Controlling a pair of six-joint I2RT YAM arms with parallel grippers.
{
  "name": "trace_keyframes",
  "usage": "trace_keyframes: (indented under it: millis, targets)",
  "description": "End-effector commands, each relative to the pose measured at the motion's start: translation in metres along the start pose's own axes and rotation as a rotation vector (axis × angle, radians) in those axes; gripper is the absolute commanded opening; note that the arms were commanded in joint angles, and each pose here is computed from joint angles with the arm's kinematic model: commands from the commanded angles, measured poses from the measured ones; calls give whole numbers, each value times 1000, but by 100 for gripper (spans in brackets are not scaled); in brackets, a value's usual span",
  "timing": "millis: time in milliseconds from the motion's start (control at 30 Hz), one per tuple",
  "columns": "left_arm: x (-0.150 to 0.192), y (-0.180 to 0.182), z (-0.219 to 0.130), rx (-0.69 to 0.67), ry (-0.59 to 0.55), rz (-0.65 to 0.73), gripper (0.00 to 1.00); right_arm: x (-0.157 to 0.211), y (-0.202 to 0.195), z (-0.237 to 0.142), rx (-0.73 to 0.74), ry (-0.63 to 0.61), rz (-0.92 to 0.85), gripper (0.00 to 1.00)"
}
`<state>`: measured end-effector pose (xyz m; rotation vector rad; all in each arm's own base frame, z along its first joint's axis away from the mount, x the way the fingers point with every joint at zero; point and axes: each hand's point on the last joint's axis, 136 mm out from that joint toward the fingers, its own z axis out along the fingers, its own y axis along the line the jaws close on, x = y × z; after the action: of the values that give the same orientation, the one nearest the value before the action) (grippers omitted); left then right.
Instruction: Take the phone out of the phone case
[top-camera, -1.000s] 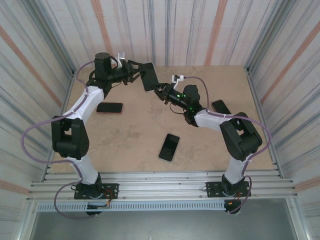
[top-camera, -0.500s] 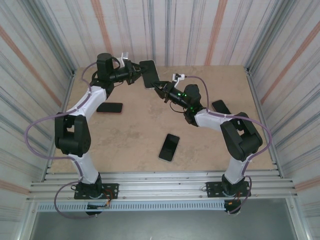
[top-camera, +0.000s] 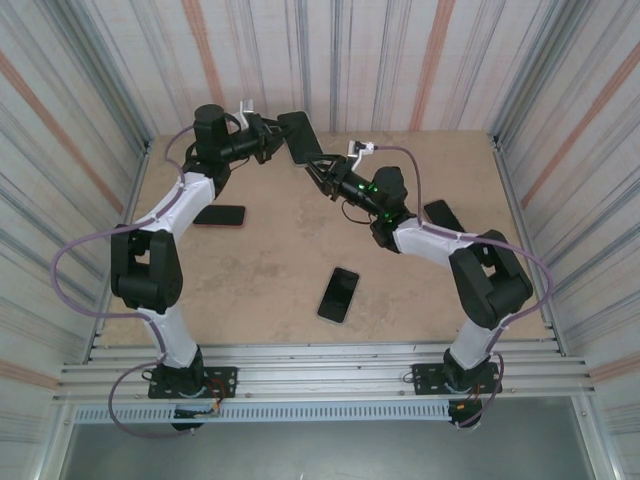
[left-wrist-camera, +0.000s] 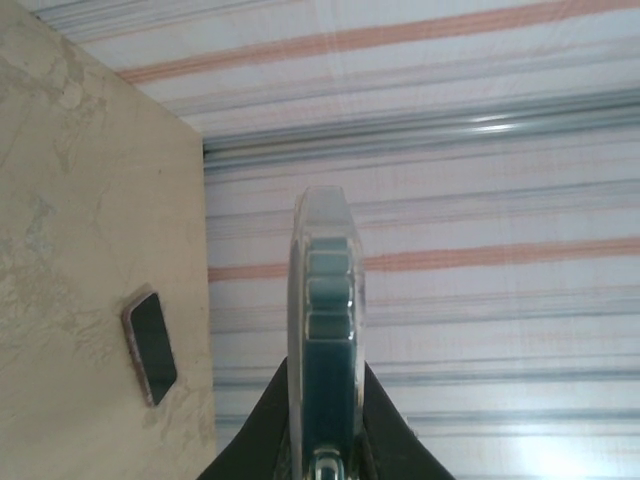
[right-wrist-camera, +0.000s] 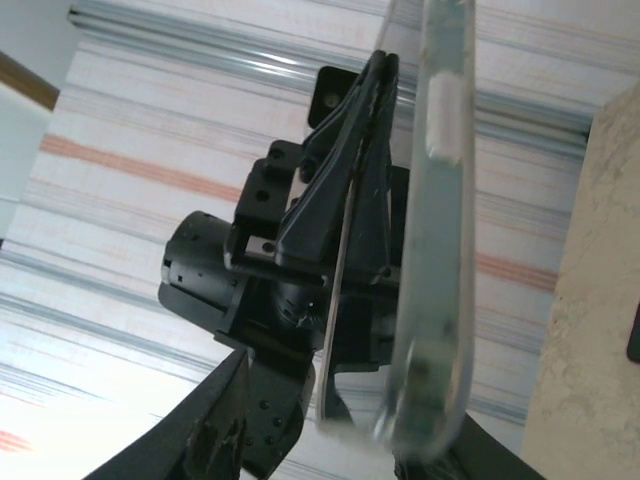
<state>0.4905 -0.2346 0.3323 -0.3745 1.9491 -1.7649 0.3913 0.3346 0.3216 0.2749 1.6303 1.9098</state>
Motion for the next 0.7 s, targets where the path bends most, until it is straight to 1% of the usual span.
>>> trace_keyframes:
  millis: [0,133,267,367,533,667]
  targets:
    - [-12,-35,-1,88,-88,32,0,2,10,-7,-29,-38,-108,41]
    - [-13,-40,-1,88,-114,29,0,8,12,-6,-42,-36,-149,40]
    - [-10,-43,0,88,-113,27,0,6,13,-4,-47,-48,-171,36]
    - [-8,-44,0,87,-109,26,0,3,23,-3,-82,-62,-202,34]
    - [-6,-46,0,84,-107,28,0,1,23,2,-97,-62,-199,28]
    - [-4,-48,0,86,-106,30,0,-1,24,5,-101,-57,-197,26]
